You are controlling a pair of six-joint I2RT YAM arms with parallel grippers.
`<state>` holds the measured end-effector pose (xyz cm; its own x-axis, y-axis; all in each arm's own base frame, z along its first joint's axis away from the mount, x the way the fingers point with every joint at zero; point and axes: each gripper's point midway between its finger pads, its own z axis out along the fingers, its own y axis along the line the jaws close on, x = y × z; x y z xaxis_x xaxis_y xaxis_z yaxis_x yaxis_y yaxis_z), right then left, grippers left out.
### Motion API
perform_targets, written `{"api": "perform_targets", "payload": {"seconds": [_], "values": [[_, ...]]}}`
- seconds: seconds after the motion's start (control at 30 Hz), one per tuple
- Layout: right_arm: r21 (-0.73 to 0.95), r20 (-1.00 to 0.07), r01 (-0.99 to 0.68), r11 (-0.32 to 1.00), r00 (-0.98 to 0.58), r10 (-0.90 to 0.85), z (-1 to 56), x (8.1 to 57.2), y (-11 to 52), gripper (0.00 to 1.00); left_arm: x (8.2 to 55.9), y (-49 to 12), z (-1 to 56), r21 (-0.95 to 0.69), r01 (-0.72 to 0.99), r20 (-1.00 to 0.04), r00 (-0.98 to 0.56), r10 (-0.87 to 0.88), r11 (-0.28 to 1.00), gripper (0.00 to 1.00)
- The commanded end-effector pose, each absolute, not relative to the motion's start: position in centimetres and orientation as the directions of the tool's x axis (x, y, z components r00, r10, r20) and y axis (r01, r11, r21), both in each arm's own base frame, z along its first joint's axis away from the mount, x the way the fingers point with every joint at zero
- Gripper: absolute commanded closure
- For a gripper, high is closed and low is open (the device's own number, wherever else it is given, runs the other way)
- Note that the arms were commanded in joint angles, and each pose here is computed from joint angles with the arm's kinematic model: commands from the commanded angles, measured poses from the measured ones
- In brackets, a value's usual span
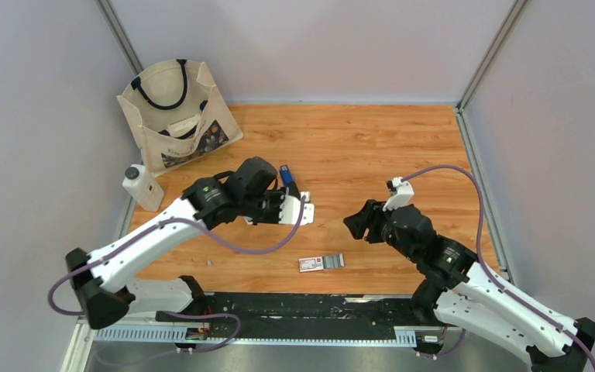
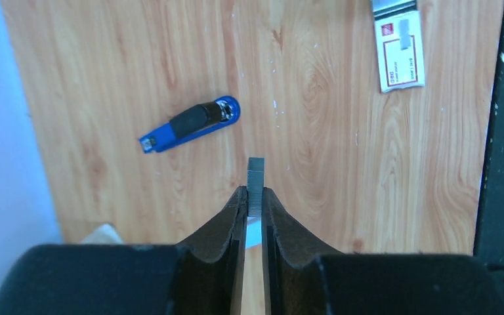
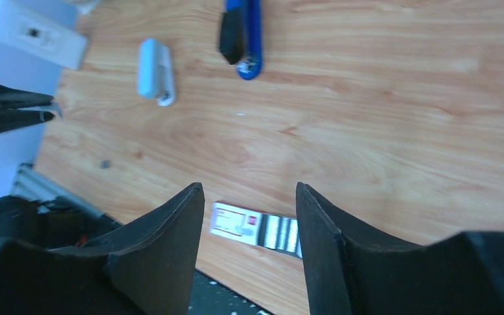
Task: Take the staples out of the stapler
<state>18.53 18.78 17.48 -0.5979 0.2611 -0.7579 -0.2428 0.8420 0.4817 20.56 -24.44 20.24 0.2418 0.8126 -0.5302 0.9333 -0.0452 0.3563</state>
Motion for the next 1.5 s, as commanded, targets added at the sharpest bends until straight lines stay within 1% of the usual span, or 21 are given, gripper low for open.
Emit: {"api": "perform_targets", "payload": {"seconds": [0.0,0.07,0.13,0.17,0.3,0.43,0.77,1.07,1.3,1.47], "values": [[0.554,-0.772,-0.522,0.649,-0.614,0.164,23.1,16.5,23.2,0.43,17.0,-21.6,20.4,0.463,0.839,-0.404,0.488,0.774,-0.287,0.80],[0.567,-0.768,-0.602,0.562,-0.633,0.097,24.5,15.4,24.9,0.44,15.7,-21.4,21.1,0.562,0.744,-0.361,0.614,0.702,-0.362,0.80],[0.576,-0.761,-0.651,0.494,-0.648,0.033,25.5,14.6,26.3,0.44,14.9,-21.5,21.4,0.639,0.653,-0.311,0.703,0.639,-0.407,0.80],[0.582,-0.755,-0.670,0.461,-0.656,-0.001,25.7,14.1,27.0,0.45,14.7,-21.7,21.7,0.674,0.616,-0.295,0.731,0.615,-0.409,0.80],[0.579,-0.757,-0.725,0.373,-0.648,-0.086,26.9,13.3,28.5,0.47,13.9,-21.8,21.9,0.699,0.564,-0.256,0.772,0.581,-0.441,0.79],[0.598,-0.749,-0.745,0.294,-0.651,-0.126,27.1,12.7,29.9,0.48,13.9,-22.7,22.0,0.705,0.562,-0.268,0.776,0.571,-0.433,0.80],[0.631,-0.721,-0.737,0.241,-0.672,-0.169,25.8,12.5,32.5,0.52,13.4,-25.5,22.6,0.686,0.585,-0.338,0.782,0.524,-0.432,0.80],[0.652,-0.704,-0.727,0.217,-0.686,-0.182,25.1,12.5,33.9,0.52,13.1,-26.3,23.3,0.685,0.597,-0.364,0.777,0.513,-0.418,0.81],[0.656,-0.699,-0.719,0.231,-0.694,-0.175,24.8,13.2,34.5,0.52,13.0,-26.3,23.2,0.686,0.596,-0.365,0.778,0.511,-0.417,0.81],[0.664,-0.696,-0.712,0.229,-0.701,-0.158,24.9,13.4,34.8,0.58,12.9,-26.4,23.2,0.689,0.593,-0.364,0.780,0.509,-0.417,0.81]]}}
